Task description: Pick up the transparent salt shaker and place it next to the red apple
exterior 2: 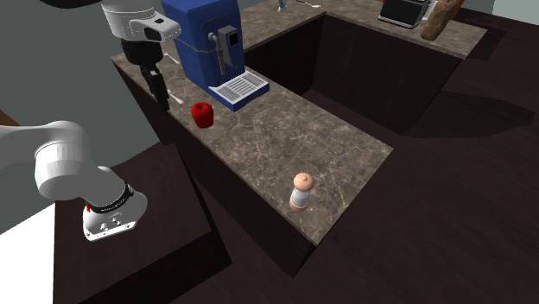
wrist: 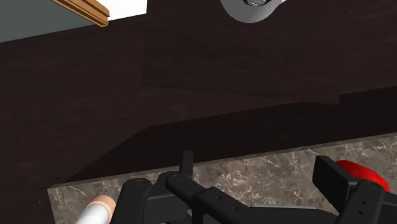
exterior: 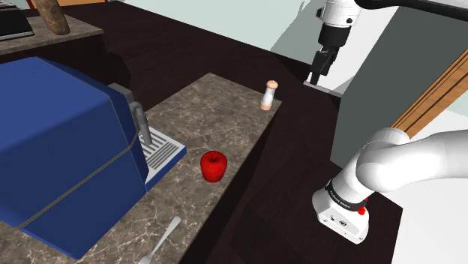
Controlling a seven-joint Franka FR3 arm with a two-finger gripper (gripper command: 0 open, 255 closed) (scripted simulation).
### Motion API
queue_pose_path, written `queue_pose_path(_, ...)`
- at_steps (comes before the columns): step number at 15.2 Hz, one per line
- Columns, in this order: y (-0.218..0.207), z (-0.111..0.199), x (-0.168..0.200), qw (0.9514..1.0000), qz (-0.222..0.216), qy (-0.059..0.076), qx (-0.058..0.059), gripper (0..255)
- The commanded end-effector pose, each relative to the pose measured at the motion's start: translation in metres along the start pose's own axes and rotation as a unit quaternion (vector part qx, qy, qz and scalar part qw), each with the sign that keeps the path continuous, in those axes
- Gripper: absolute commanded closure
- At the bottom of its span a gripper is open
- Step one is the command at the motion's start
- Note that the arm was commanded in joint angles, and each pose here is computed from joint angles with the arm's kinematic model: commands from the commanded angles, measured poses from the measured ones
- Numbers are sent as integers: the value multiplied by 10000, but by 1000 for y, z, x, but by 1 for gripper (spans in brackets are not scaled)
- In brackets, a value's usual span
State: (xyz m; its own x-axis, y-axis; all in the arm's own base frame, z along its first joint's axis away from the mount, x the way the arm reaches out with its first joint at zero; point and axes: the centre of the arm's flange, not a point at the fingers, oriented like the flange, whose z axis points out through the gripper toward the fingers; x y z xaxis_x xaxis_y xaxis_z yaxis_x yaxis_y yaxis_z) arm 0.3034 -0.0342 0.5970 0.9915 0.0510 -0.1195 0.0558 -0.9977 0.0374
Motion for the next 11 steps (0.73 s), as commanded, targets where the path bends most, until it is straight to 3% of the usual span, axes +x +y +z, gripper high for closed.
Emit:
queue_pose_path(1,0,0,0,10000,0,0,0,0)
queue_pose_path(11,90,56,81,9997,135,114,180,0)
